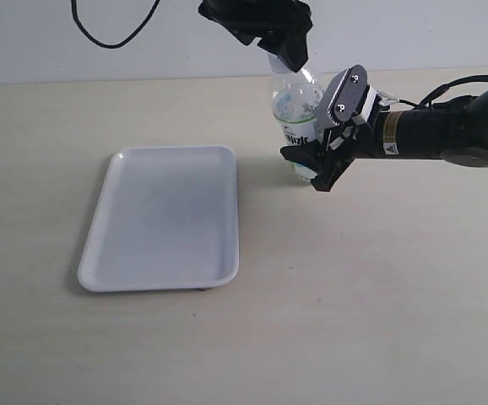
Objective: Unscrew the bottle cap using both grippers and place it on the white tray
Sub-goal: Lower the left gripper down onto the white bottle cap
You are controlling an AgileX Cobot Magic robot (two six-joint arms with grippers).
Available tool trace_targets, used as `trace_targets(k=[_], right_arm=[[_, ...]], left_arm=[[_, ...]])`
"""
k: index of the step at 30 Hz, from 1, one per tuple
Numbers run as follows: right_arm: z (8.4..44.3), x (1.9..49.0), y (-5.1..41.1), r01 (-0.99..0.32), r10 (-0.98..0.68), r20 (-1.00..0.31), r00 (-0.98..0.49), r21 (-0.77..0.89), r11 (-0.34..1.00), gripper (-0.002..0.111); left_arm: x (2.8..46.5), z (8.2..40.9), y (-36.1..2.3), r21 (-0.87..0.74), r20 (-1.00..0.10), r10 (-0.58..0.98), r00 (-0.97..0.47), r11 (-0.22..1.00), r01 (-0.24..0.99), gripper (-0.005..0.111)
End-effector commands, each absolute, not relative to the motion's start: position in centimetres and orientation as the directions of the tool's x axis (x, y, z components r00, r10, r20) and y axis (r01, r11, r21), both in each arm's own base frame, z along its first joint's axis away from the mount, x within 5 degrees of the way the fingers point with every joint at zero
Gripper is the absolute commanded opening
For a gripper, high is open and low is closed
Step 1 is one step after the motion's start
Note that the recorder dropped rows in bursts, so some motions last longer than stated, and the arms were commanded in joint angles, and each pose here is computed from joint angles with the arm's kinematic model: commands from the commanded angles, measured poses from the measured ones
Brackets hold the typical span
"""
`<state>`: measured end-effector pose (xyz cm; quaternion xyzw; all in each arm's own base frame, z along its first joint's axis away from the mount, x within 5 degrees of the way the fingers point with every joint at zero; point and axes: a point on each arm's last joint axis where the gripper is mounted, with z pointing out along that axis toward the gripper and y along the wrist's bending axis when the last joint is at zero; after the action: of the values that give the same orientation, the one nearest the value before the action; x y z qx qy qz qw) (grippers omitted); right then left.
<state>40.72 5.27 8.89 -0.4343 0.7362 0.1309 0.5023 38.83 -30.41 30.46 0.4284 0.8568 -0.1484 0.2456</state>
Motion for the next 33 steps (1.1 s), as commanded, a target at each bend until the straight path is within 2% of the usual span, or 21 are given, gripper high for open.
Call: trace_targets(k=[1, 7, 13, 23, 33], right_arm=[[8.2, 40.5, 5.1, -0.785, -0.577, -0.808, -0.122, -0.277, 0.554, 0.000], [8.2, 40.5, 5.1, -0.785, -0.577, -0.808, -0.122, -0.277, 0.554, 0.000], [8.2, 40.5, 5.1, -0.785, -0.577, -0.808, -0.122, -0.277, 0.554, 0.000], [8.2, 40.5, 5.1, -0.786, -0.573, -0.811, -0.118, -0.276, 0.553, 0.000], [8.2, 40.5, 5.1, -0.786, -0.573, -0.811, -0.118, -0.276, 0.553, 0.000]], left_arm=[[38.6, 30.9, -30.8, -0.093, -0.569, 0.621, -0.540, 0.604, 0.792, 0.078], [38.4, 30.9, -31.0, -0.125, -0.572, 0.607, -0.552, 0.601, 0.790, 0.077], [38.4, 30.9, -31.0, -0.125, -0.572, 0.607, -0.552, 0.601, 0.790, 0.061], [38.9, 29.4, -31.3, -0.134, -0.548, 0.616, -0.566, 0.603, 0.786, 0.061], [38.9, 29.5, -31.2, -0.130, -0.546, 0.619, -0.565, 0.603, 0.787, 0.061]])
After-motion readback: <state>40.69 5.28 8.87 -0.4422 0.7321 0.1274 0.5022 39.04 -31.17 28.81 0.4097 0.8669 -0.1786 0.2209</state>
